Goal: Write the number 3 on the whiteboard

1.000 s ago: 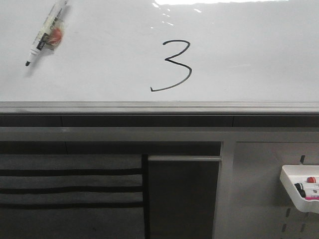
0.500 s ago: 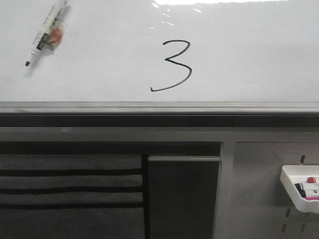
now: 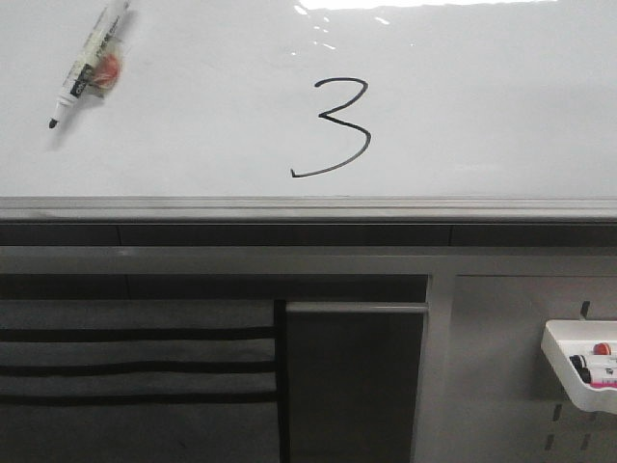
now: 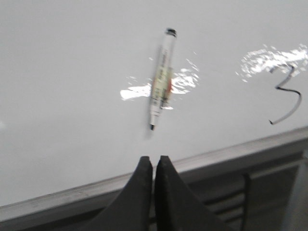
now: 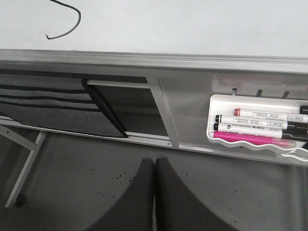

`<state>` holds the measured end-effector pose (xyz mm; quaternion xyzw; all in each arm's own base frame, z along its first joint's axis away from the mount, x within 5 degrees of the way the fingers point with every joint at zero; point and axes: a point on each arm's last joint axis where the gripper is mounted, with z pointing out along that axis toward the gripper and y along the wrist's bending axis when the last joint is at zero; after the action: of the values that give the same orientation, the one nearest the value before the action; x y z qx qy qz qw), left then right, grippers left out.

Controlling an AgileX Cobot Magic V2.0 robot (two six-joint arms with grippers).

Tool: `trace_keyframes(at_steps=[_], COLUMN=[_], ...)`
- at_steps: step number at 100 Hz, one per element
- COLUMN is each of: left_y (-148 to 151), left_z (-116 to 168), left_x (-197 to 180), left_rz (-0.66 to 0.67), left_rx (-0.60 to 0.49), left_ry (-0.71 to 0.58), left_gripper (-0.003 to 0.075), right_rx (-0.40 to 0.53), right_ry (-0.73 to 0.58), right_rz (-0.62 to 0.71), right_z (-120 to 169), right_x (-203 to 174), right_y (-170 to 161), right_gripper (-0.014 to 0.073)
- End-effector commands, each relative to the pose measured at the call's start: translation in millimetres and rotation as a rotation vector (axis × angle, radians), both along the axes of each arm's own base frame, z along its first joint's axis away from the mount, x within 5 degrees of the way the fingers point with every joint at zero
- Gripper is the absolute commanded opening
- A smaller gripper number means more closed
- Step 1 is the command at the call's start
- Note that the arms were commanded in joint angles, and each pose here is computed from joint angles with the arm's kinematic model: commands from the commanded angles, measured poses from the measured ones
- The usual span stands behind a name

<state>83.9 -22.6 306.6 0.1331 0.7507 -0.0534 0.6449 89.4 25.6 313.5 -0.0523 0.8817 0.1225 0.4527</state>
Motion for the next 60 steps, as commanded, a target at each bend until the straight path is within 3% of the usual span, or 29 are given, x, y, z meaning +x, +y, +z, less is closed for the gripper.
trace_keyframes(at_steps=[1,24,46,60], left_y=[10.2,16.7,19.6,19.2], left_z=[3.8,-39.3,-64.5,-78.9], left_x=[-15.3,-32.2,-33.2,-31.9], left_rz=[0.107,0.204,0.211,0.189], left_rx=[-0.040,-0.083,-0.150,-0.146], left_ry=[-0.172,-0.221,-0.238,-0.328], left_gripper=[-0.0018,-0.0018,-0.0018,-0.0018], right_rx=[0.014,0.014,0.014,0.014], right_ry=[-0.079,-0.079,-0.079,-0.079], right_rz=[-0.020,-0.020,-0.020,-0.020], right_z=[12.0,12.0,12.0,12.0], right_x=[3.1,3.1,3.1,3.1], right_y=[-1.0,-1.0,-1.0,-1.0], right_gripper=[-0.0066,-0.0066,-0.0066,-0.0066])
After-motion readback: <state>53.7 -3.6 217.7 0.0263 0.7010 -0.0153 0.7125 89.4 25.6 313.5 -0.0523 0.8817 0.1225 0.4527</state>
